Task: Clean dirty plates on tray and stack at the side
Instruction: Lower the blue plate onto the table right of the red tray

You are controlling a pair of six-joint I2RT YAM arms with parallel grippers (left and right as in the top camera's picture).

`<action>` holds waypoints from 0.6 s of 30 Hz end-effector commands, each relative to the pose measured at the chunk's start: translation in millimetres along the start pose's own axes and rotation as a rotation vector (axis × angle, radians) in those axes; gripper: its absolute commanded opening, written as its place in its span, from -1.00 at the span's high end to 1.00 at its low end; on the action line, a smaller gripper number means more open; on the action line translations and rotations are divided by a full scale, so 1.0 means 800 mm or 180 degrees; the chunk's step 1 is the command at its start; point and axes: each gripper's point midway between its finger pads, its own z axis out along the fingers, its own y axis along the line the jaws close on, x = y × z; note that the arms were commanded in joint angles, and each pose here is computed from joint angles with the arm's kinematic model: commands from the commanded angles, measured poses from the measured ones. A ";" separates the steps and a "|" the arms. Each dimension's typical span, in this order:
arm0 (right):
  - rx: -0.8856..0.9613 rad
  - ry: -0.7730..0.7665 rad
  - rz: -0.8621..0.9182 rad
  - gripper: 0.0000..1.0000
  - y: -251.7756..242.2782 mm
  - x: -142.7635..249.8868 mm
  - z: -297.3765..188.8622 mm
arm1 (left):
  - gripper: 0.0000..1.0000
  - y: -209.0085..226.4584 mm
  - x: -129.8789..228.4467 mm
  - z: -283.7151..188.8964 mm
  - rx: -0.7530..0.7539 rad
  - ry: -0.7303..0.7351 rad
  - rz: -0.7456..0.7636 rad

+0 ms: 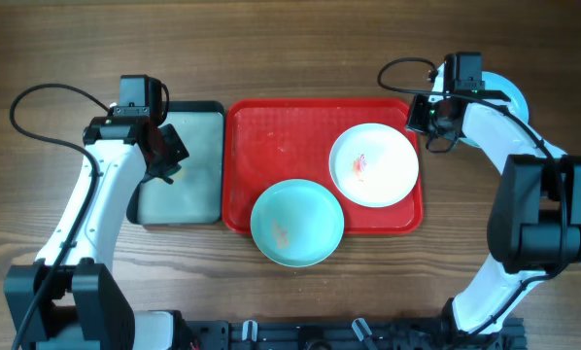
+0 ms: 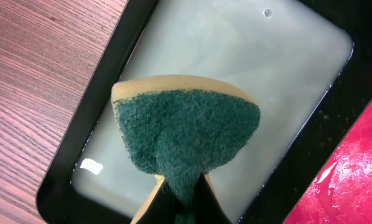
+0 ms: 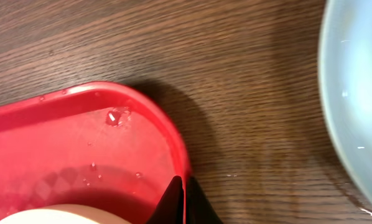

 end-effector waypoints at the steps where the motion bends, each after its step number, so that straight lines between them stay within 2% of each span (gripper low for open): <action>1: -0.0136 0.0107 -0.0122 0.92 0.008 0.011 0.010 | 0.92 0.001 0.001 0.001 0.0009 0.0010 -0.0051; 4: -0.0202 0.0104 -0.0144 0.91 0.013 0.011 0.010 | 0.92 0.001 0.001 0.001 0.0011 0.0008 -0.0053; 7: -0.0199 -0.0144 -0.0261 0.91 0.014 -0.013 0.009 | 0.92 0.001 0.001 0.001 0.0010 0.0009 -0.0052; 10: 0.0295 -0.0355 0.0005 0.91 -0.019 -0.030 0.008 | 0.92 0.001 0.001 0.001 0.0010 0.0009 -0.0052; 14: 0.0558 -0.0174 0.0054 0.91 -0.039 -0.010 0.007 | 0.92 0.001 0.001 0.001 0.0011 0.0006 -0.0053; 18: 0.0367 -0.0029 0.0110 0.91 -0.027 0.002 0.010 | 0.92 0.001 0.001 0.001 0.0009 0.0008 -0.0053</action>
